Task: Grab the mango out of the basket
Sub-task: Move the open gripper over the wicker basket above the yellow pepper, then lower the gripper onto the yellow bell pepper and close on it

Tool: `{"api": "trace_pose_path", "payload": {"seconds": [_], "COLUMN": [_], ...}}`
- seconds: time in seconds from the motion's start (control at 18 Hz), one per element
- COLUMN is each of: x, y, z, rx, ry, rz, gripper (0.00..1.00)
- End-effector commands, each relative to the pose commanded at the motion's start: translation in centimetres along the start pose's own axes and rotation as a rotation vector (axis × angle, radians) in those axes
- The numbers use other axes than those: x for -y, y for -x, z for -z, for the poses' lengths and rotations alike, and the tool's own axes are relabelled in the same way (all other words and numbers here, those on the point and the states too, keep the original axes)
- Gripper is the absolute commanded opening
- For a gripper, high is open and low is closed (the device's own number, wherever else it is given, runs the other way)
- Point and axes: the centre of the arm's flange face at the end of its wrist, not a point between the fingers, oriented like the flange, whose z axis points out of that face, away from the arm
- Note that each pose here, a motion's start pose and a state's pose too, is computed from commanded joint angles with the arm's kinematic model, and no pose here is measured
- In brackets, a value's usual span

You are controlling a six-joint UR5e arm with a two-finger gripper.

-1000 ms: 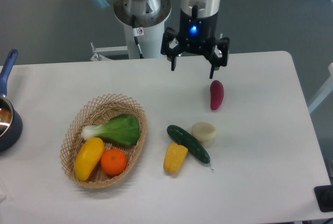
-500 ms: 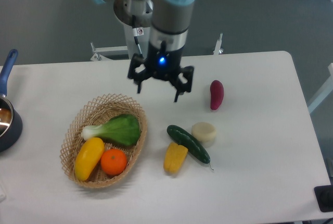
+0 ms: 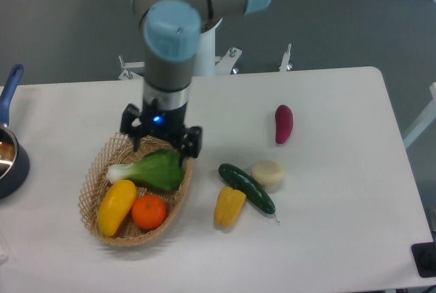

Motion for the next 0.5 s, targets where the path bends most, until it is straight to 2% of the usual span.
{"api": "trace_pose_path", "payload": {"seconds": [0.22, 0.28, 0.39, 0.5], "x": [1.6, 1.8, 2.7, 3.1], "y": [-1.5, -1.6, -2.2, -2.1], "z": [-3.3, -4.0, -5.8, -7.0], "rx": [0.007, 0.019, 0.072, 0.081], "ry": [-0.012, -0.013, 0.000, 0.000], "rz": [0.023, 0.053, 0.047, 0.040], "gripper": [1.00, 1.00, 1.00, 1.00]}}
